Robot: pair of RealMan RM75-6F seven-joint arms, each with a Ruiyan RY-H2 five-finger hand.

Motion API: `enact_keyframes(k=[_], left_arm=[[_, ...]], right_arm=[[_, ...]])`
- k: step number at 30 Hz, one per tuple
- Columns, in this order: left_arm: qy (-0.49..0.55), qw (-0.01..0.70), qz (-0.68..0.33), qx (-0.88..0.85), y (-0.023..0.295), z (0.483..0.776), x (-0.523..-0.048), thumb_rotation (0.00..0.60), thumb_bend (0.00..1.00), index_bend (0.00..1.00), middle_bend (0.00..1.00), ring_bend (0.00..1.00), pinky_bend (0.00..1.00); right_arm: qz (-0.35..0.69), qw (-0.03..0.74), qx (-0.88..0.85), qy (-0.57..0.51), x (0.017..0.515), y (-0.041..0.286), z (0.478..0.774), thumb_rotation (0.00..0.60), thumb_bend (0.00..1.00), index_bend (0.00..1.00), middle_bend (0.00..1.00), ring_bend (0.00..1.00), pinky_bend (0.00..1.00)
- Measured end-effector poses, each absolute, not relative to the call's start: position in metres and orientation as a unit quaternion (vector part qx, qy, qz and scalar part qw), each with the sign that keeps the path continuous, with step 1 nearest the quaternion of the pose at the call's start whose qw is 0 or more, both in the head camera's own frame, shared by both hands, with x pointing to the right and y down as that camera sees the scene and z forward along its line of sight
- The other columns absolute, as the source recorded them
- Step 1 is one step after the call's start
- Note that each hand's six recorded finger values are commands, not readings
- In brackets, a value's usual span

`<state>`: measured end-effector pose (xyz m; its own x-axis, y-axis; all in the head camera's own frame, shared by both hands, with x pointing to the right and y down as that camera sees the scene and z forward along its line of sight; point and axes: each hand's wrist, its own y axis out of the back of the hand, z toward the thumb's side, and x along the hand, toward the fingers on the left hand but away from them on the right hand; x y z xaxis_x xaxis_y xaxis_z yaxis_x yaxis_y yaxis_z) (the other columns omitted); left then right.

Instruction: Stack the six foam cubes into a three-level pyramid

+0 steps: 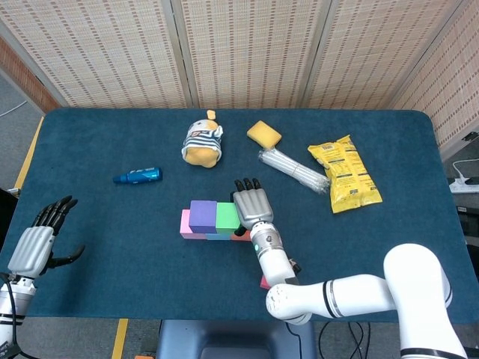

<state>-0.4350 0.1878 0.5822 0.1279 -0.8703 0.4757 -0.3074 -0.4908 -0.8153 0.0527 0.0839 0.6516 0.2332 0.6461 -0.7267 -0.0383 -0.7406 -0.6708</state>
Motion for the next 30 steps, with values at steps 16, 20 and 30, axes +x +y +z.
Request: enact_keyframes(k=[16, 20, 30], left_arm=[[0.421, 0.277, -0.51, -0.697, 0.1873, 0.582, -0.4354, 0.6, 0.3, 0.04, 0.0, 0.0, 0.08], [0.422, 0.277, -0.51, -0.697, 0.1873, 0.582, -0.4355, 0.6, 0.3, 0.04, 0.0, 0.0, 0.08], [0.421, 0.278, -0.509, -0.697, 0.1871, 0.5823, -0.4347, 0.6, 0.3, 0.04, 0.0, 0.0, 0.08]], right_arm=[[0.582, 0.291, -0.73, -0.208, 0.0502, 0.0847, 0.653, 0.6, 0.1, 0.48, 0.18, 0.0, 0.0], [0.583, 0.292, -0.73, -0.206, 0.0492, 0.0857, 0.6539, 0.6, 0.1, 0.45, 0.18, 0.0, 0.0], [0.582, 0.293, -0.732, -0.201, 0.05, 0.0877, 0.6524, 0.6, 0.1, 0.3, 0.18, 0.0, 0.0]])
